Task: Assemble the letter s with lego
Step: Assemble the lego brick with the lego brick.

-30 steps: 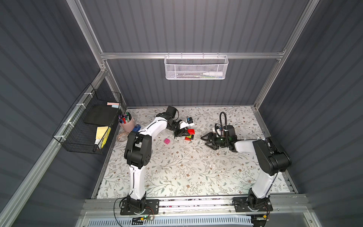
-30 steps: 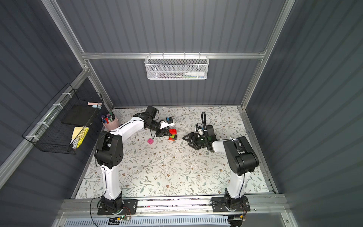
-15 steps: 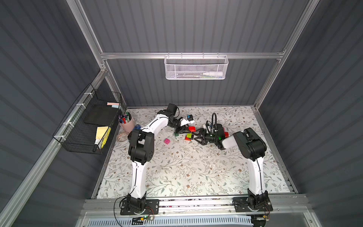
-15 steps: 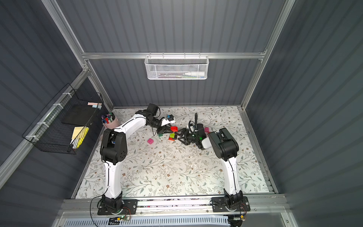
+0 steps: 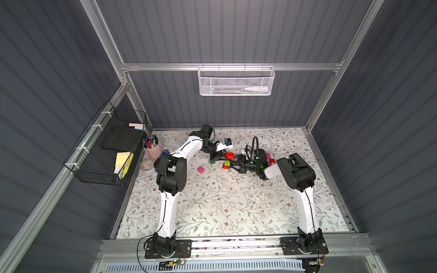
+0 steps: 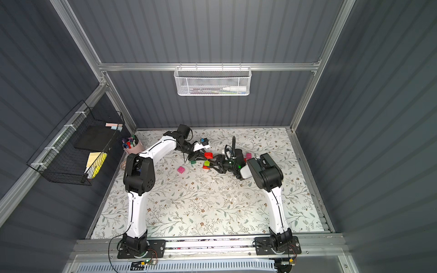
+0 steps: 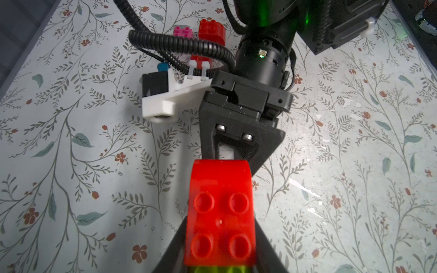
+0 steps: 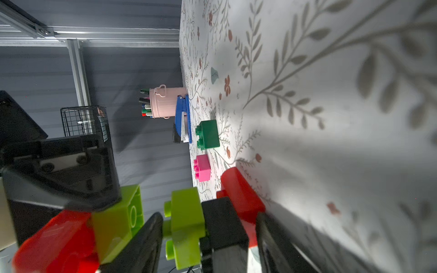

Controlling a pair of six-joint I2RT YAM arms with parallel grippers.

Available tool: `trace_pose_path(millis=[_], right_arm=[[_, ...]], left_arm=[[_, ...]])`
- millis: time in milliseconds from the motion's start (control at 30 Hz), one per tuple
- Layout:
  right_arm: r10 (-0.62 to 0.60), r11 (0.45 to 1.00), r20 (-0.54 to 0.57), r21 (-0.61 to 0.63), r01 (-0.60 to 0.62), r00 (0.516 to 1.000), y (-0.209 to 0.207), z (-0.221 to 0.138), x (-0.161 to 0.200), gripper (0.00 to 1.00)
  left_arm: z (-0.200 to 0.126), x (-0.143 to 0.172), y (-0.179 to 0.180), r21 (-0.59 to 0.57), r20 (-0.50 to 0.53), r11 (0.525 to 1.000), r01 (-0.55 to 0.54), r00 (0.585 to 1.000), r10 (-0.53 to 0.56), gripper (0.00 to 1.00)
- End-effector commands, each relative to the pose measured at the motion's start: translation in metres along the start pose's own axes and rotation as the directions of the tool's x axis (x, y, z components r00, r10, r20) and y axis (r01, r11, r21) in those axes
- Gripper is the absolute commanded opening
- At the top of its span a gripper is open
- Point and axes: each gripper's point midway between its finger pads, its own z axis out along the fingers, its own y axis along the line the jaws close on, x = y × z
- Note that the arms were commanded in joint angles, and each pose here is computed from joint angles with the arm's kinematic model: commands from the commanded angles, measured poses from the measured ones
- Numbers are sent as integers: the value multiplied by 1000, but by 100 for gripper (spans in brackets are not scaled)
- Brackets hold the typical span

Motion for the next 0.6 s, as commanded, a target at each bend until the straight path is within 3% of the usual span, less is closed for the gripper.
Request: trace_pose_path(millis=[0,567], right_arm=[[55,997,-28,55,-53,998,-24,3,10,62],[42,995,-68,96,-35,997,-36,1,14,60]], left_arm=[[3,8,1,24,-13,1000,10,1000,-10,27],[8,20,-5,58,-17,998,16,1000,-15,27]])
